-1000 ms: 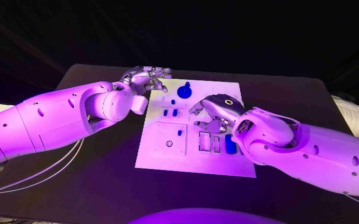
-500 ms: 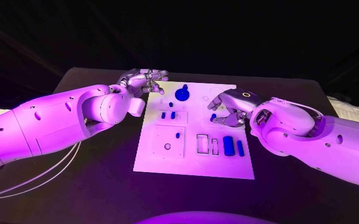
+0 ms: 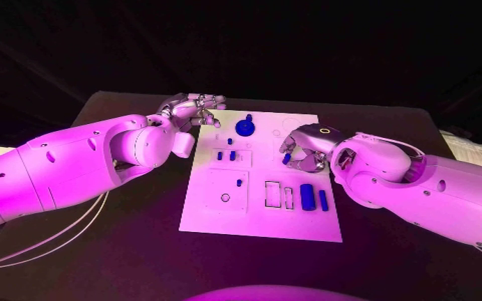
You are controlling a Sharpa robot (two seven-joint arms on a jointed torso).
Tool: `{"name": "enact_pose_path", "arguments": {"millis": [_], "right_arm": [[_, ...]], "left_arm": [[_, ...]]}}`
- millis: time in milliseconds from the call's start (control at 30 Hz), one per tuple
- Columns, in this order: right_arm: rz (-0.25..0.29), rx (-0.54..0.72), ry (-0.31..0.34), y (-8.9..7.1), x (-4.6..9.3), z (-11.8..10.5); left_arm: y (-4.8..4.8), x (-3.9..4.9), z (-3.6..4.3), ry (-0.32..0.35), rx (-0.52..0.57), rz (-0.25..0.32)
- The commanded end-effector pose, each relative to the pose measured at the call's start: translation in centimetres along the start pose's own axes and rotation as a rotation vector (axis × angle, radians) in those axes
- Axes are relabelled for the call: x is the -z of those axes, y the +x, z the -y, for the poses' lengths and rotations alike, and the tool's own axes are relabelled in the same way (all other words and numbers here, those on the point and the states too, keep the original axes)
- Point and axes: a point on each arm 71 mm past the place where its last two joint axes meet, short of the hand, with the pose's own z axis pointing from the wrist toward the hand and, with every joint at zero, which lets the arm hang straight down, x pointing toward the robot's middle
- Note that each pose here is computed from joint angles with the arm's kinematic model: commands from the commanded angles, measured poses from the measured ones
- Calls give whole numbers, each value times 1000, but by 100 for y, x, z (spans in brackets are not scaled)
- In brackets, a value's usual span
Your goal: Assemble the parts on the task board
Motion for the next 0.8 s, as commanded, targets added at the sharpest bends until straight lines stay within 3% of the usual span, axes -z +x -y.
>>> {"name": "enact_pose_path", "arguments": {"millis": [33,567,800], "right_arm": [[-25,34,7,30,-16,-7],[6,42,8,30,-52,-22],[87,31,1,-17,-46,-40]], "left_arm": [[22,1,13,13,6,-13],[26,3,10,9,8,-19],[27,1,8,6,8,-21]]}}
